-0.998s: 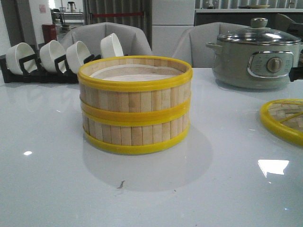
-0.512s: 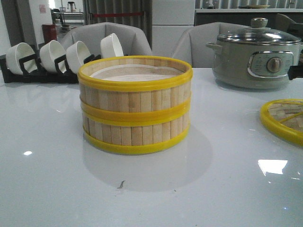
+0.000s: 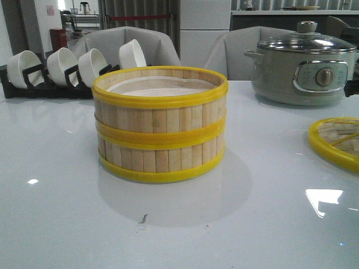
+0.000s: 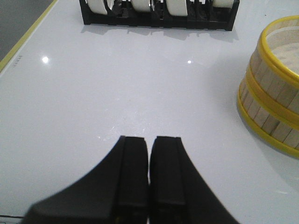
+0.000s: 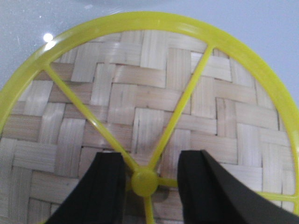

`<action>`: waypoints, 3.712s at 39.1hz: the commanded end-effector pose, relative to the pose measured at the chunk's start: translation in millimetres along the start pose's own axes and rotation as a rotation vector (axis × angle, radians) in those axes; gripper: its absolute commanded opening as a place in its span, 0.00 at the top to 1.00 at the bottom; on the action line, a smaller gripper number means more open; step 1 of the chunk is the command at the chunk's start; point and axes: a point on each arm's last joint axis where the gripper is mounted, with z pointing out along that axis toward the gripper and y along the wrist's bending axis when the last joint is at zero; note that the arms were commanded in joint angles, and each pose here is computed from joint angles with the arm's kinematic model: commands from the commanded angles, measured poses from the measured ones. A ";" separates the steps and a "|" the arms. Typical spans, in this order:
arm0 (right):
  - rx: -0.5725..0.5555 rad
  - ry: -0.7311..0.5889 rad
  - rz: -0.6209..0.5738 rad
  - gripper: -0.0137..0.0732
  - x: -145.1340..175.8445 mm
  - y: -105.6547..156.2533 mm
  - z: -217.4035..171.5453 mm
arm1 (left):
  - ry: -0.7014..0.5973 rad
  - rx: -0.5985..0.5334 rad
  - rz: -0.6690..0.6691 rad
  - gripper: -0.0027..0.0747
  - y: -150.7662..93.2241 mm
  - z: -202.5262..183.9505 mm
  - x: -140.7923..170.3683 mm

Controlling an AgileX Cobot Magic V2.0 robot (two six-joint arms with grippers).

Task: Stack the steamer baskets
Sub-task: 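Lower the right gripper and grasp the lid's yellow center hub, then lift the lid with the right gripper and carry it over the stack, then lower the lid onto the top basket and open the right gripper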

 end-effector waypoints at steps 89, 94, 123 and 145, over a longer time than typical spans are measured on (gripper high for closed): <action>-0.458 -0.228 -0.576 0.79 -23.4 315.1 -177.8 | -0.113 0.026 -0.010 0.85 -2.8 -3.7 -17.3; -0.467 -0.246 -0.572 0.79 -24.5 316.7 -177.4 | -0.113 0.026 -0.010 0.85 -2.8 -3.7 -17.3; -0.477 -0.199 -0.585 0.79 -15.0 321.4 -180.0 | -0.113 0.026 -0.010 0.85 -2.8 -3.7 -17.3; -0.474 -0.184 -0.593 0.79 -12.0 322.5 -180.8 | -0.113 0.026 -0.010 0.85 -2.8 -3.7 -17.3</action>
